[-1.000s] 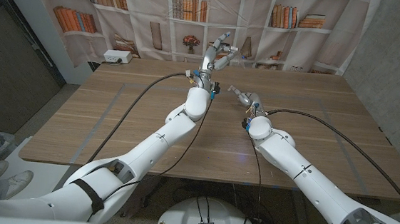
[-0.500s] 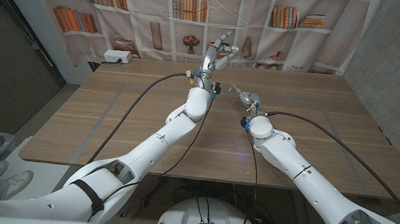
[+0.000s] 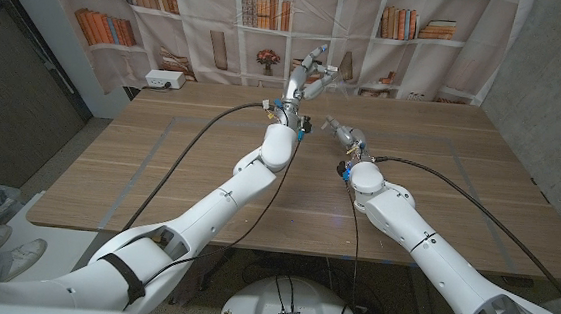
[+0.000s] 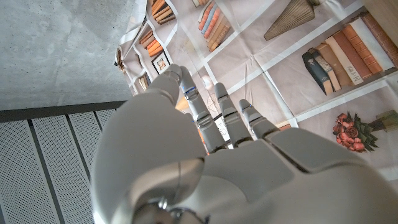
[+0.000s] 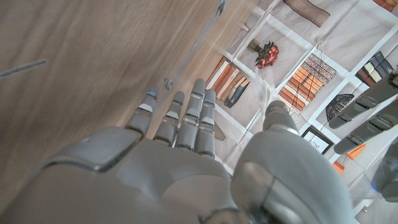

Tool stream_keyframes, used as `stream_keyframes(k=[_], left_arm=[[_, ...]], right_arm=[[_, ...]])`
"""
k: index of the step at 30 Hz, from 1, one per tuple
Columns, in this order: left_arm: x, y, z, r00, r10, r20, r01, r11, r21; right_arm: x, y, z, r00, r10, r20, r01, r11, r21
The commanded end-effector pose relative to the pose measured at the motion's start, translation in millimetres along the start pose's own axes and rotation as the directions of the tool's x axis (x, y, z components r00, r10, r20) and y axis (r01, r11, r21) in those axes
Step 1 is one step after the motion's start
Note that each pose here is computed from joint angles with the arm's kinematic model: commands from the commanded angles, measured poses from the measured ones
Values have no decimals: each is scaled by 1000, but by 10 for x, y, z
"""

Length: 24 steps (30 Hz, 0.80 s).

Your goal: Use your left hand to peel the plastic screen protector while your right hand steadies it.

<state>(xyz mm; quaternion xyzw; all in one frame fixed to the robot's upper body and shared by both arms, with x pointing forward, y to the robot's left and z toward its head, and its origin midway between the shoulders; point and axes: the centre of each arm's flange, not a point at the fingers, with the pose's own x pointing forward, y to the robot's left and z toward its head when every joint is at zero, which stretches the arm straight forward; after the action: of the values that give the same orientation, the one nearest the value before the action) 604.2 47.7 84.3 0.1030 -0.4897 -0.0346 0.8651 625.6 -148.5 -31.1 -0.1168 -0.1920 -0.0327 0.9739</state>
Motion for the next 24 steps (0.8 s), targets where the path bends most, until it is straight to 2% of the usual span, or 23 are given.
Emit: stream_keyframes(k=[1, 24], left_arm=[[-6, -24, 18, 1000, 16, 6, -16, 1000, -12], [7, -50, -9, 1000, 4, 1, -4, 1000, -4]], right_arm=[[9, -26, 47, 1000, -14, 27, 13, 1000, 26], [-5, -49, 32, 999, -26, 39, 24, 999, 49]])
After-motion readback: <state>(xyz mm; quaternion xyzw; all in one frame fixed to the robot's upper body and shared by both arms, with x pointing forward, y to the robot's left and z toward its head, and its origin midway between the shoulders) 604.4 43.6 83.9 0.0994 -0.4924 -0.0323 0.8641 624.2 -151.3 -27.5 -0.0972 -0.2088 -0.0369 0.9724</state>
